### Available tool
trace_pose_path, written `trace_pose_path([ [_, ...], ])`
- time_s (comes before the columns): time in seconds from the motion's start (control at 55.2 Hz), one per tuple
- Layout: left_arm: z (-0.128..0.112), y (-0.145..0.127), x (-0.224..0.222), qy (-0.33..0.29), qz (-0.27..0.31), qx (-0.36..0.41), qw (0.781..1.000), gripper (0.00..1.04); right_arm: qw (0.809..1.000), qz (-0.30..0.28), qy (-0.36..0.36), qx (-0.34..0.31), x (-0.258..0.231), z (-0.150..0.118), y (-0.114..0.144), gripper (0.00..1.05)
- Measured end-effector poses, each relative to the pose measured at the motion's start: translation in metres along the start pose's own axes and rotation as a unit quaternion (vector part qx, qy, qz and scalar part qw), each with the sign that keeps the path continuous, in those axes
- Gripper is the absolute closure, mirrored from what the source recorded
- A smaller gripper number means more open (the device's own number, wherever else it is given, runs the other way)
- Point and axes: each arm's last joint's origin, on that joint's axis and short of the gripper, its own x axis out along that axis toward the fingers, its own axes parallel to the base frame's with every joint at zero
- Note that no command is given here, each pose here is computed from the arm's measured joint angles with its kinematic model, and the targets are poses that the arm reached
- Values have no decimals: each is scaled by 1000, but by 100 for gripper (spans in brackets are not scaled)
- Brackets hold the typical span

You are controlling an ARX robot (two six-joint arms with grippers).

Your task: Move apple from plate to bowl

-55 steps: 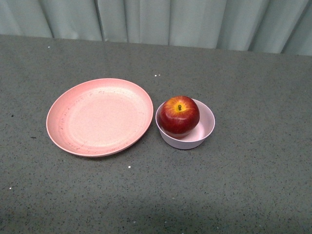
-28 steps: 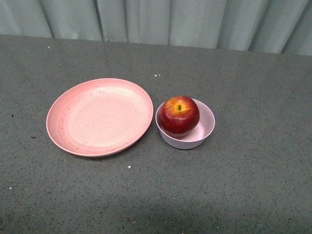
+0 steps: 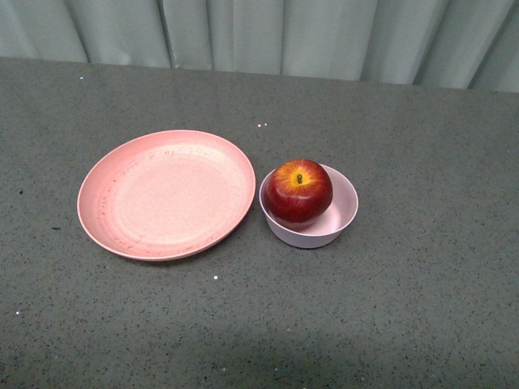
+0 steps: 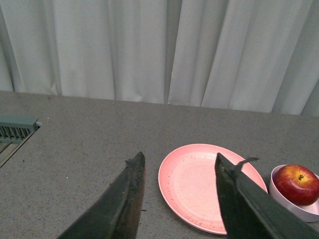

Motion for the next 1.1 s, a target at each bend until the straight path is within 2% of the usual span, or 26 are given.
trace_pose_path([
  [0.308, 0, 0, 0, 0, 0, 0, 1000, 5, 1000, 0, 0, 0, 0, 0, 0, 9],
  [1.104, 0, 0, 0, 0, 0, 0, 1000, 7, 1000, 0, 0, 0, 0, 0, 0, 9],
])
